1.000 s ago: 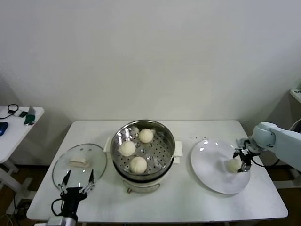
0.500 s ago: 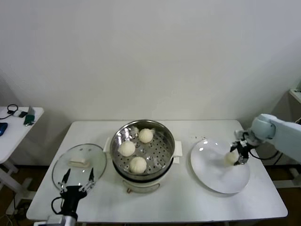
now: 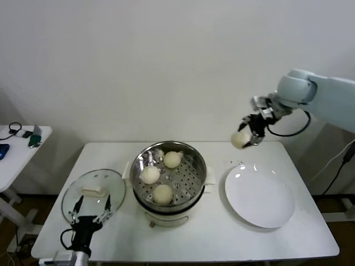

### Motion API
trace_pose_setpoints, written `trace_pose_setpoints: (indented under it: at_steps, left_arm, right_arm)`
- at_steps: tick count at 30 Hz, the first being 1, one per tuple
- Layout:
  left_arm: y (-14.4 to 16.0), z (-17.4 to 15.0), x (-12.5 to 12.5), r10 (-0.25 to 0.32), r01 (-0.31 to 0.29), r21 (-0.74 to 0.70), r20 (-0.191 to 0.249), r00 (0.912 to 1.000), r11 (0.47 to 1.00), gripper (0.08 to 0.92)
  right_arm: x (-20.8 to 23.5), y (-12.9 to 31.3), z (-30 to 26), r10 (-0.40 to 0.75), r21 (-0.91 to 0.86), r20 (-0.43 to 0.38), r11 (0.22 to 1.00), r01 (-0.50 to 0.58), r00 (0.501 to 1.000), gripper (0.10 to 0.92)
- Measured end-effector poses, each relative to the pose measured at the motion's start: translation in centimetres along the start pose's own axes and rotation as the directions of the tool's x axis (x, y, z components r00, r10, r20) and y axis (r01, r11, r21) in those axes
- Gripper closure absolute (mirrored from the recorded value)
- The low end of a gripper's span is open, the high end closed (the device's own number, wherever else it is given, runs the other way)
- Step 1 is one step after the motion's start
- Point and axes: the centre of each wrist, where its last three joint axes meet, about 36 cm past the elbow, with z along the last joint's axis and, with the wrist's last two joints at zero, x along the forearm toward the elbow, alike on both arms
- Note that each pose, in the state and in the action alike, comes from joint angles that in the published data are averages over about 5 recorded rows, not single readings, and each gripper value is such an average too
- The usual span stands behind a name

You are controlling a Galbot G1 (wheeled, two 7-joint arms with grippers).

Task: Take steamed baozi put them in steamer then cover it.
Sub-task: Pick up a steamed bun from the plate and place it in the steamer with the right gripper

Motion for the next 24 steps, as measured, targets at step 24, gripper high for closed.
trace_pose_setpoints:
  at_steps: [24]
  left_arm:
    - [0.8, -0.1, -0.4, -0.016, 0.016, 0.008, 0.008, 0.9998, 1.0, 0.177]
  right_arm:
    - [-11.3, 3.5, -15.0, -0.146, 0.177, -0.008, 0.973, 0.146, 0.989, 0.335]
